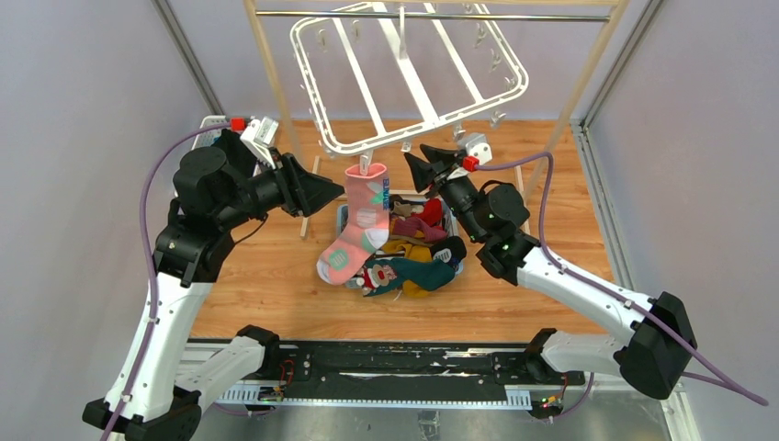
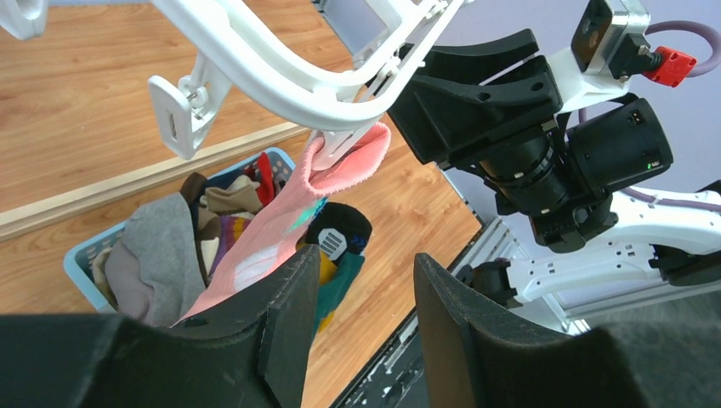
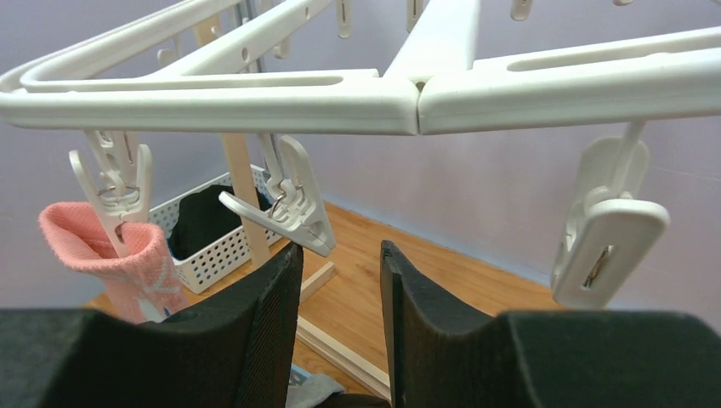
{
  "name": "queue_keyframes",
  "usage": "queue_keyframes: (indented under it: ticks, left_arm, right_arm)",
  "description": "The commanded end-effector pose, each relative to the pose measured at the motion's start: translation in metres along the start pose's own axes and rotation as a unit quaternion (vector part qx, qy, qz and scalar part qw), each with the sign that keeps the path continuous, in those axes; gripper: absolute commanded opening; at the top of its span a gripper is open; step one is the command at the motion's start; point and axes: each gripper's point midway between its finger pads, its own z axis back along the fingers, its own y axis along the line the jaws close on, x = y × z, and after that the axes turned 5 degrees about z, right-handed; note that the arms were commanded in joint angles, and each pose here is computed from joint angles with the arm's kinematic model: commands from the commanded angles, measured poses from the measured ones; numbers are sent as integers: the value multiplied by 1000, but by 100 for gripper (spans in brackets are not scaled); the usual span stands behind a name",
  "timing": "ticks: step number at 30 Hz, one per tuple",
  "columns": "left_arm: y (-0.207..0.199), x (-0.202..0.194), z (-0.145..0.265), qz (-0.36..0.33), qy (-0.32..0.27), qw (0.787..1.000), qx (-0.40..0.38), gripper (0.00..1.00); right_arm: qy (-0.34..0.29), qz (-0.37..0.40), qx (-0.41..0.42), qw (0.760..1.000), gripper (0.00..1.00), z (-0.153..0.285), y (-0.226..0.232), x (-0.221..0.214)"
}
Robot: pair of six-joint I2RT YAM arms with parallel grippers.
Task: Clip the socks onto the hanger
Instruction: Open the clamp at the hanger.
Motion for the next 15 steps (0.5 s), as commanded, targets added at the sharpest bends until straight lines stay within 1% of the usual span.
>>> queue_keyframes:
  ticks: [1, 4, 9, 15]
  left_arm:
    - [-12, 9, 4, -9, -10, 1000, -14, 49]
    - [-11, 8, 4, -10, -9, 1000, -13, 49]
    - [-10, 8, 3, -10, -8, 1000, -11, 49]
    - [-9, 8, 3, -10, -9, 1000, -10, 49]
  right_arm:
    - [-36, -26, 12, 999, 38, -10, 3, 24]
    - [-38, -30, 18, 999, 42, -12, 7, 23]
    - [-43, -35, 25, 998, 45, -16, 11, 22]
    - [-53, -12, 31, 998, 46, -18, 24, 26]
